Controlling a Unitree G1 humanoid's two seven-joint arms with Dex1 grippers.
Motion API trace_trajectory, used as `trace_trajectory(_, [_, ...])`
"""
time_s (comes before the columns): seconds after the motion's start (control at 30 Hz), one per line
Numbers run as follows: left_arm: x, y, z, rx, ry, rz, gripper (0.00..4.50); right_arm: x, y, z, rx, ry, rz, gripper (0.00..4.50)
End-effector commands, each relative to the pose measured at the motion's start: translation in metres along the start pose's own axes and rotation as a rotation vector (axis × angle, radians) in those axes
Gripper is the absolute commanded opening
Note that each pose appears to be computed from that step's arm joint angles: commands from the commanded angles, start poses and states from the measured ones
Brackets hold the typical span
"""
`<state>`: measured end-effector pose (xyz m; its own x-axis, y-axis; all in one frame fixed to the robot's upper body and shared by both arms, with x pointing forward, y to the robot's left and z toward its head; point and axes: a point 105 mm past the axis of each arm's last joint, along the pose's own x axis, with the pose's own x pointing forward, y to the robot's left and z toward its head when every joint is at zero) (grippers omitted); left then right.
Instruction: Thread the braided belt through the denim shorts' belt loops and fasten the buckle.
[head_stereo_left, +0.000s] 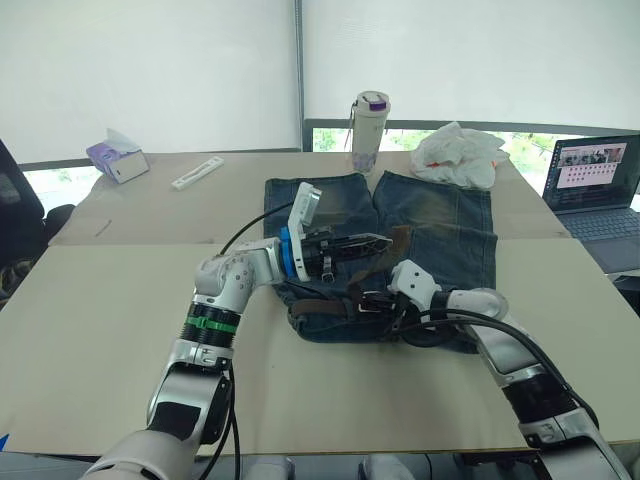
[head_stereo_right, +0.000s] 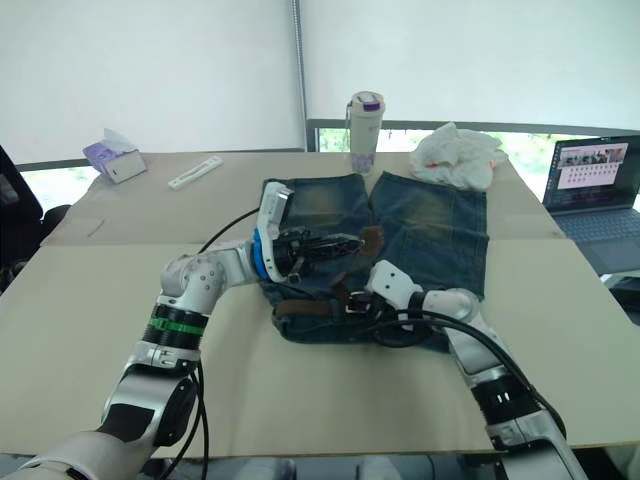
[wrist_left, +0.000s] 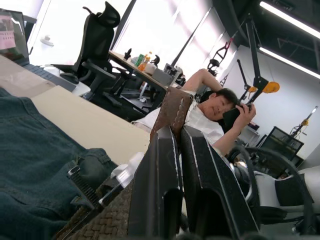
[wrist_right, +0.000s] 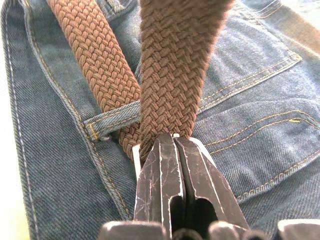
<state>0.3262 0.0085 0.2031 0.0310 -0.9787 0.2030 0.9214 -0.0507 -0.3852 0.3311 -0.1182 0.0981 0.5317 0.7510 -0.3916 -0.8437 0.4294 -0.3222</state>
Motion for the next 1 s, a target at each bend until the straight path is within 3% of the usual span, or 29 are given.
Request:
trace_trajectory(0.03, [0.003,0.000,0.000,0.024,-0.001,-0.004,0.00,-0.011,0.004,0.006,0.045,-0.044,0.011,0.03])
trace_trajectory(0.4, [0.010,0.007,0.002,0.029,-0.041,0.025,0.00,-0.050,-0.003,0.034,0.146,-0.193,-0.119,0.03])
trace_trajectory(0.57, [0.016,0.004,0.010,0.008,-0.101,0.016,0.00,-0.067,-0.002,0.036,0.199,-0.194,-0.220,1.55])
trace_trajectory(0.67, [0.020,0.002,0.007,0.014,-0.091,0.006,0.00,-0.074,0.007,0.051,0.272,-0.257,-0.229,2.60])
trace_trajectory(1.0, [0.031,0.003,0.017,0.004,-0.157,0.039,0.00,-0.078,0.011,0.085,0.317,-0.307,-0.289,2.60])
